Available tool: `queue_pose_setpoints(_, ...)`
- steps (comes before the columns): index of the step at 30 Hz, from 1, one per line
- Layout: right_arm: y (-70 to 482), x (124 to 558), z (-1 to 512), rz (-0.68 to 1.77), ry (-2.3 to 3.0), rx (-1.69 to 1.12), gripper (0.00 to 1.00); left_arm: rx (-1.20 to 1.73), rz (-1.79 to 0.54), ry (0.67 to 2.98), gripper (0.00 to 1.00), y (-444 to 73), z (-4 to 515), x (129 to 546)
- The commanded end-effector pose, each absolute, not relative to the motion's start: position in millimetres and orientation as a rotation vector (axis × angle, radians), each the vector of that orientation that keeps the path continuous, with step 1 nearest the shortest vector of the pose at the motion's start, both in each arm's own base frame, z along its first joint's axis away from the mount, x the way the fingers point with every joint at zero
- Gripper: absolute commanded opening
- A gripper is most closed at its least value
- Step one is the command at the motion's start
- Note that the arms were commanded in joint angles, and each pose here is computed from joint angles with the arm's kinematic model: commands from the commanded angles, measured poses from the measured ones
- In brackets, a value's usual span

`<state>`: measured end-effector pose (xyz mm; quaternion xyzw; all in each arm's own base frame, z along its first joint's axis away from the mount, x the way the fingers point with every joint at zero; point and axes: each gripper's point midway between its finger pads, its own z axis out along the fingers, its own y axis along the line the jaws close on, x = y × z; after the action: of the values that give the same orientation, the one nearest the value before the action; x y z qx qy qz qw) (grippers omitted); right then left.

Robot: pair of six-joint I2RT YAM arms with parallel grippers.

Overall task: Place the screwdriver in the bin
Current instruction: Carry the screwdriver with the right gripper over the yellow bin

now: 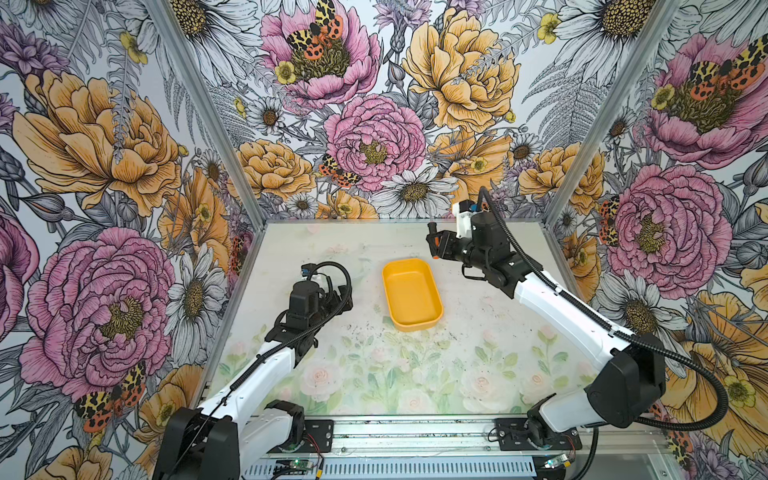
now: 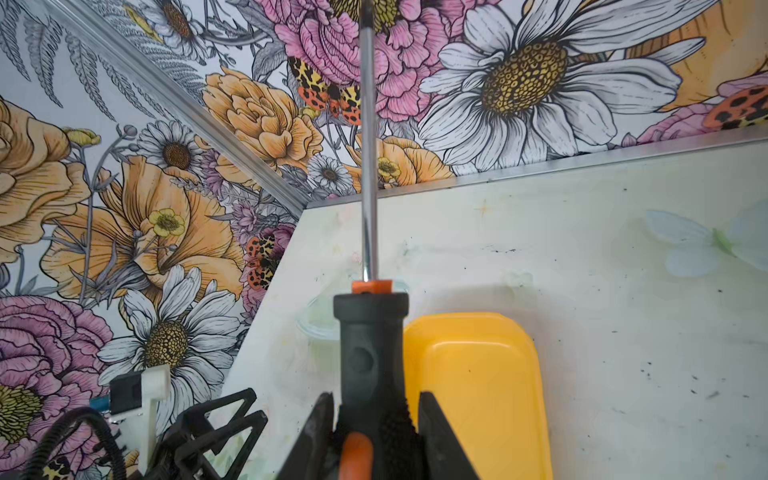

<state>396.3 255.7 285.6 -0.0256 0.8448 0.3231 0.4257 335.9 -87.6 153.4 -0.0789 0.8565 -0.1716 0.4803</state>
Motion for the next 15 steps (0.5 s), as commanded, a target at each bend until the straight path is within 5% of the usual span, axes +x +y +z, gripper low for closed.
queue_pose_setpoints(1, 253, 397, 261, 0.677, 2.146, -0.048, 0.05, -0.145, -0.438, 2.063, 0.99, -95, 169, 341)
queue_pose_setpoints(15, 268, 350, 136, 0.756, 2.490, 0.018, 0.07, -0.131, -0.449, 2.079, 0.99, -99, 166, 344)
